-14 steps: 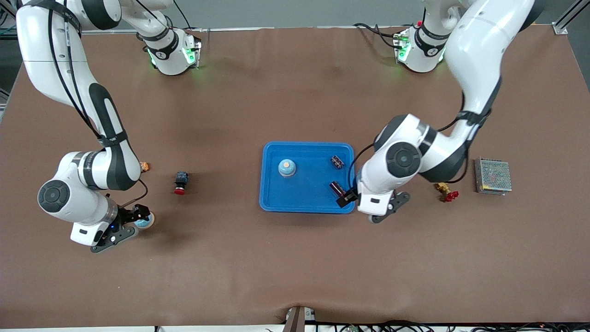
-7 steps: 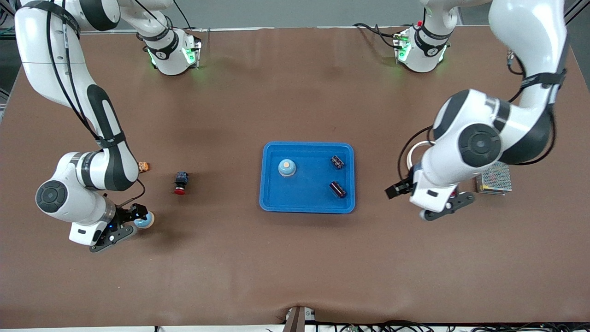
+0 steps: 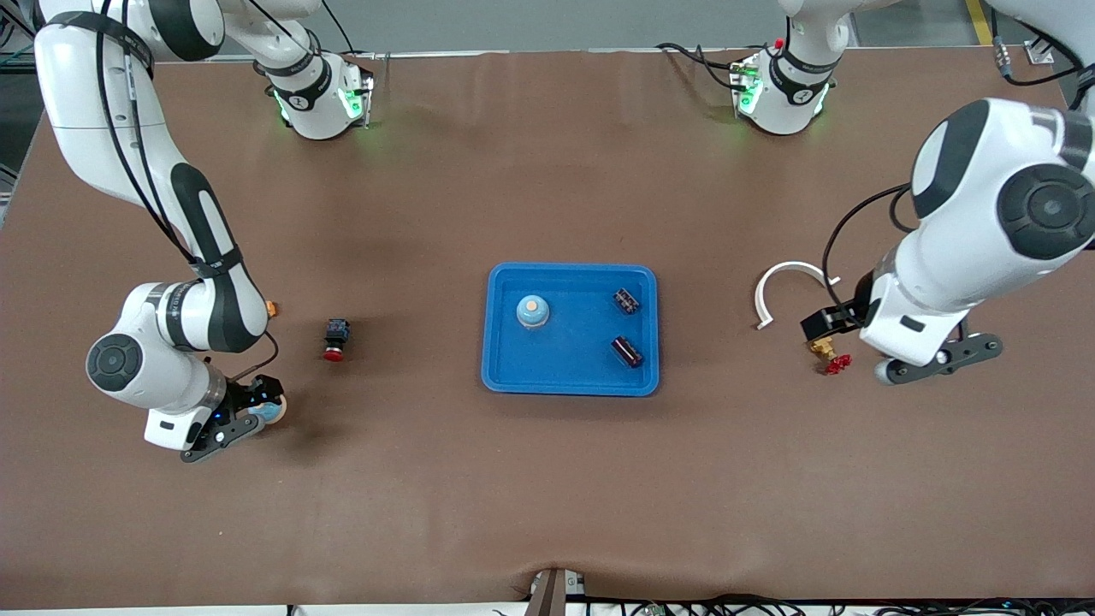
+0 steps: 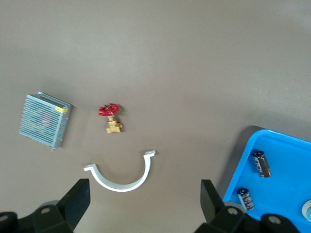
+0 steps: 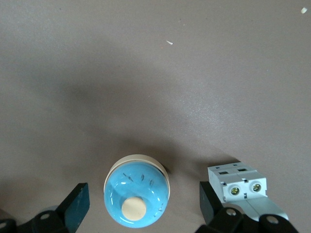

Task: Place electrolytic capacitor and blue bell in tray
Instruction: 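Lift the bell with the right gripper while the left gripper returns to rest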

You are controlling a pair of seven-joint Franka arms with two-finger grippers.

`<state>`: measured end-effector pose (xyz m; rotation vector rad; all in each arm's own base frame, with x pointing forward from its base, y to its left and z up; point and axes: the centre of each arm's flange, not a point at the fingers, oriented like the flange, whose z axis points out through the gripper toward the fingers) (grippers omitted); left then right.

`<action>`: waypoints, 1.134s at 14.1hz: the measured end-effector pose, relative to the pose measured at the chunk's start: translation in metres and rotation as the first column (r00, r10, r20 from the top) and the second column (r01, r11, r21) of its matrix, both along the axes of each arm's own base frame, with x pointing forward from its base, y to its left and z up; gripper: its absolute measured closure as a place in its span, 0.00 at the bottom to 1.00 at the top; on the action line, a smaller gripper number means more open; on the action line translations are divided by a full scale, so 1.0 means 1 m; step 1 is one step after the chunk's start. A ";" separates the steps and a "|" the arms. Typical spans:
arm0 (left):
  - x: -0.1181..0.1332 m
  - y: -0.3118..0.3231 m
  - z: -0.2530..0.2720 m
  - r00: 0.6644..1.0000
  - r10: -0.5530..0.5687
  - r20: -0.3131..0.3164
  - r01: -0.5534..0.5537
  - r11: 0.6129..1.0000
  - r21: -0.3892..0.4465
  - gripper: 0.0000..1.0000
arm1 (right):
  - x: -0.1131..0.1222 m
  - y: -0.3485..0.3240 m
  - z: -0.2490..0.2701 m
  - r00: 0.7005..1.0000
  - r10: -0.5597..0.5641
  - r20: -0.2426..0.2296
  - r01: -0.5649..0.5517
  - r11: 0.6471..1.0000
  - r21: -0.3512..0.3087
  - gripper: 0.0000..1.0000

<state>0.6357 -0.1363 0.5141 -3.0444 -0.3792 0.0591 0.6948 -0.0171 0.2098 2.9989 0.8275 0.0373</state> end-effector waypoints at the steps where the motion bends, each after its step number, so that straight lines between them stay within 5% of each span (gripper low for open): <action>1: -0.002 0.004 0.008 1.000 -0.006 0.008 0.006 1.000 0.004 0.00 | 0.000 0.000 0.000 1.000 0.004 0.004 -0.004 1.000 0.000 0.00; 16: -0.048 0.074 0.107 0.989 -0.141 0.043 0.141 0.990 0.021 0.00 | -0.015 0.000 -0.026 0.999 0.013 0.034 -0.013 1.000 0.000 0.00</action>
